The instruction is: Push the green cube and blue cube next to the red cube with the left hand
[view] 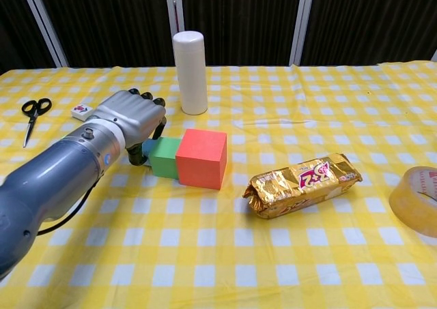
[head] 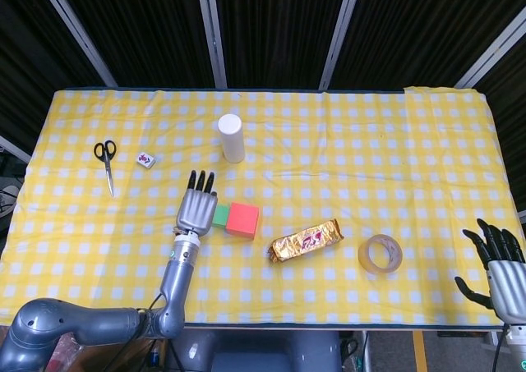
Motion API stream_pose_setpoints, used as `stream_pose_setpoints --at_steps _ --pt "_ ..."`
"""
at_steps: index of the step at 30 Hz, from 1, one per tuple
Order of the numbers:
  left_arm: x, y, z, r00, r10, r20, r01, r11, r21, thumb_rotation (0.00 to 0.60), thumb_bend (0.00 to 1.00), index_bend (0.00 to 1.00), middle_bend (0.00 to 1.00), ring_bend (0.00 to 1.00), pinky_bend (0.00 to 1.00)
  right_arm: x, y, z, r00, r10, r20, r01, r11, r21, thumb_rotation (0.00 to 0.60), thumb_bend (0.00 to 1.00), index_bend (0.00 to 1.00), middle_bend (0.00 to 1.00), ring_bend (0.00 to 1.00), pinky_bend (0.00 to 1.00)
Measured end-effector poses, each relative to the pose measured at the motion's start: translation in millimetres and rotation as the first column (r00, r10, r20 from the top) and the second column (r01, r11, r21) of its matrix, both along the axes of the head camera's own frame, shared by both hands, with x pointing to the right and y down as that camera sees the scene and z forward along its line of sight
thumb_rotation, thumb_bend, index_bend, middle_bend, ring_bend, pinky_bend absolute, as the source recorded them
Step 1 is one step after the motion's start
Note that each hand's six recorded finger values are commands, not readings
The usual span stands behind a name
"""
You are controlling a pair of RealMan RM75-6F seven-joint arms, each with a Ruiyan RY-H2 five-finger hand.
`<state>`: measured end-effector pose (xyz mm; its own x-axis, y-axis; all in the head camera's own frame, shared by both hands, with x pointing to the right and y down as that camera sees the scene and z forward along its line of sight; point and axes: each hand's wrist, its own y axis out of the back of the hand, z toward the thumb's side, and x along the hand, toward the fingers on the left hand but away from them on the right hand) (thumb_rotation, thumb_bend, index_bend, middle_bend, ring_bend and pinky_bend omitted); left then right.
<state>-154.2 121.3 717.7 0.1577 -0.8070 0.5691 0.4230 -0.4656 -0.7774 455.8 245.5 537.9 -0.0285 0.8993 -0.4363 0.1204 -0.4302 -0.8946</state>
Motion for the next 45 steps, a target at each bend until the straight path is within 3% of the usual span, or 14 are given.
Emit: stream_pose_setpoints --at_steps 36,45 --pt "5.4 6.6 3.0 1.000 0.018 0.008 -0.018 1.000 0.001 0.600 0.45 0.50 0.03 0.00 0.00 -1.9 -0.5 0.1 1.000 -0.006 0.007 0.006 1.000 -0.002 0.600 0.32 0.17 0.00 0.00 0.00" --pt "6.1 7.3 3.4 0.999 0.037 0.022 -0.038 0.999 0.001 0.600 0.38 0.34 0.01 0.00 0.00 -1.6 -0.9 -0.2 1.000 -0.004 0.007 0.004 1.000 -0.001 0.600 0.32 0.17 0.00 0.00 0.00"
